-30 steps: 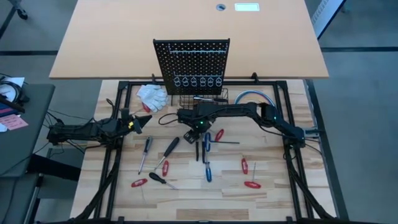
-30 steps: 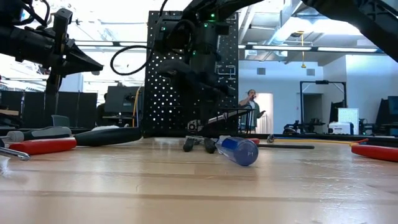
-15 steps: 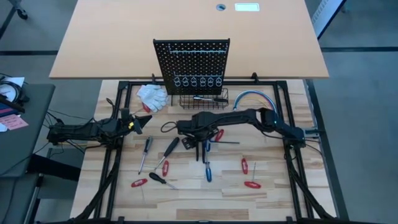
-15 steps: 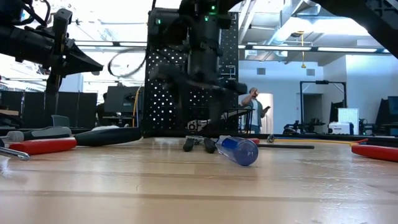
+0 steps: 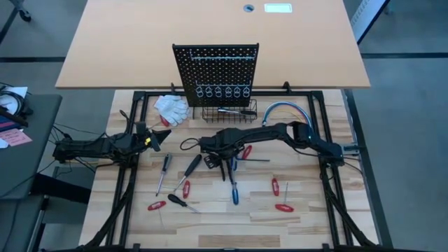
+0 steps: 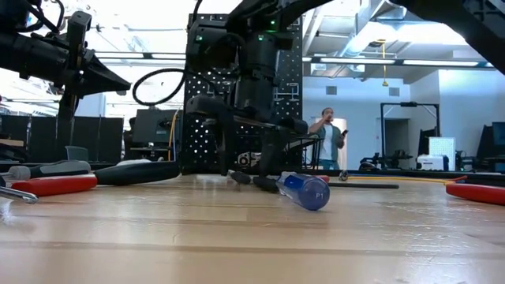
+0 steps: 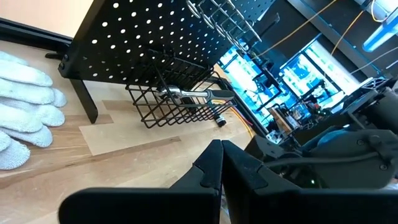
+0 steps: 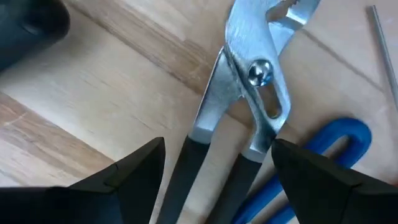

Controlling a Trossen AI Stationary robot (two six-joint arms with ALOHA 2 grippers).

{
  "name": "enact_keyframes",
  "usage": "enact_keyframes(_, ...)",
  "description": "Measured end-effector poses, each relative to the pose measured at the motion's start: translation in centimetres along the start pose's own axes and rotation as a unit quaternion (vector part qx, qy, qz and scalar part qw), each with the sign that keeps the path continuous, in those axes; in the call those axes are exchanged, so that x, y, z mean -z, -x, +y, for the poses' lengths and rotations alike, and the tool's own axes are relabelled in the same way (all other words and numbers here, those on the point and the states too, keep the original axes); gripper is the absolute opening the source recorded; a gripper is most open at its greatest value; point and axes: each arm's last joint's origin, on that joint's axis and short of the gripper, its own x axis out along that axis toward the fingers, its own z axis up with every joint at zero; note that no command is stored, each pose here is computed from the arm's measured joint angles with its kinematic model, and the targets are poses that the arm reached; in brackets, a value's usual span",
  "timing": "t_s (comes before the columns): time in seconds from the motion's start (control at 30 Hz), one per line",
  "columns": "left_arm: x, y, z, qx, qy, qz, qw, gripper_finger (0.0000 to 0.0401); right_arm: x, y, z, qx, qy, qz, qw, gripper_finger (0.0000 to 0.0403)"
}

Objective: Hang tools onto peg board

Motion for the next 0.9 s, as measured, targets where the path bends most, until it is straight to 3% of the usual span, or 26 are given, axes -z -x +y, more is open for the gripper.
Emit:
enact_keyframes(0.17, 0.0, 0.0, 0.0, 0.0, 0.001, 0.0, 1.0, 0.0, -1.0, 0.0, -0.7, 0.007, 0.023, -0.01, 1.0, 0.0302)
enact_keyframes(0.37, 0.0, 0.0, 0.0, 0.0, 0.002, 0.0, 1.0, 0.0, -2.4, 0.0, -0.9, -0.018, 0.094, -0.036, 0.995, 0.0302)
enact_keyframes(0.57, 0.0, 0.0, 0.0, 0.0, 0.003, 0.0, 1.0, 0.0, -1.7, 0.0, -1.3, 0.011, 0.055, -0.008, 0.998, 0.0301)
enact_keyframes(0.9, 0.0, 0.0, 0.0, 0.0, 0.003, 0.0, 1.0, 0.0, 0.8, -1.2, 0.6, 0.012, 0.034, 0.005, 0.999, 0.0299)
